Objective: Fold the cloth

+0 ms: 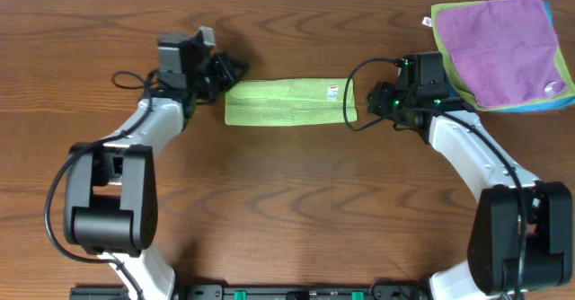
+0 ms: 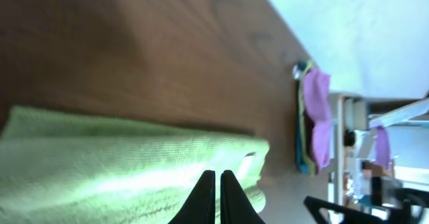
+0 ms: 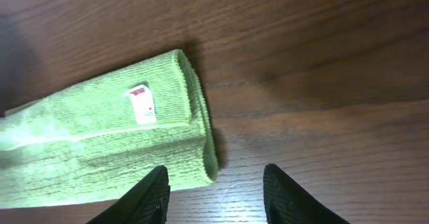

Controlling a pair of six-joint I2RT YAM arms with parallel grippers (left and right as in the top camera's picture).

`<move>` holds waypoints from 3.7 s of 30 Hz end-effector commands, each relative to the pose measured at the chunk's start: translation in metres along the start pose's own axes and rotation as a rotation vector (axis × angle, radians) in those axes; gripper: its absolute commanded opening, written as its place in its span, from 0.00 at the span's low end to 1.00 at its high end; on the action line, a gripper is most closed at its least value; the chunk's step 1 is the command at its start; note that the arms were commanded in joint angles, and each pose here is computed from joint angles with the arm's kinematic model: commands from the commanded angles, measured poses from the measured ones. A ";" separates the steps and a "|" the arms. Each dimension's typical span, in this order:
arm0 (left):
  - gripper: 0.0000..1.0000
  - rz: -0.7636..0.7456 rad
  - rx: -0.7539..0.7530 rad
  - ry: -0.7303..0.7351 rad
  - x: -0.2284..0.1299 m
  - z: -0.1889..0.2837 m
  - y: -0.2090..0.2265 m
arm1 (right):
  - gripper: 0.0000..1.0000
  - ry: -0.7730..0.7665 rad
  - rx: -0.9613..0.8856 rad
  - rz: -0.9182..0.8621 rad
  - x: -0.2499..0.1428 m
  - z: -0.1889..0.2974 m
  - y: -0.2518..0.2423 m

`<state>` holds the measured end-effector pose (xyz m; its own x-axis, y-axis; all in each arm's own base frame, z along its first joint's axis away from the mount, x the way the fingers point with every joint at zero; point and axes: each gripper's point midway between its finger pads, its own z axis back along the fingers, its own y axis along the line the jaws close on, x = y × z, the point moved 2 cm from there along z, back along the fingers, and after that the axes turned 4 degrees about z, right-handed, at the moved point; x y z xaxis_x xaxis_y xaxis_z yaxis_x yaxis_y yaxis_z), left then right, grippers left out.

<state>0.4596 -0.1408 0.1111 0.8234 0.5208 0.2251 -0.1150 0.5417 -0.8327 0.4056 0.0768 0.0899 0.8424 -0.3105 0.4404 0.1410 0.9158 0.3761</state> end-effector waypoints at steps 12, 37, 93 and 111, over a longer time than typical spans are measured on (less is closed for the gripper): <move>0.06 -0.037 0.254 0.019 -0.025 -0.034 0.058 | 0.52 0.030 0.018 -0.170 -0.008 -0.001 0.000; 0.06 -0.015 0.361 -0.001 -0.027 -0.036 0.085 | 0.52 0.011 0.106 -0.214 -0.015 -0.065 0.002; 0.05 0.001 0.337 0.029 -0.028 -0.035 0.082 | 0.01 -0.166 0.361 -0.059 0.014 -0.047 0.087; 0.06 0.000 0.325 0.034 -0.028 -0.035 0.080 | 0.01 -0.238 0.460 0.064 0.011 -0.022 0.178</move>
<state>0.4407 -0.1351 0.0194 0.8339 0.5176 0.1916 -0.3042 0.7208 -0.6229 0.4435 0.2302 0.1134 0.7408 -0.3495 0.5736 -0.1496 0.7466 0.6482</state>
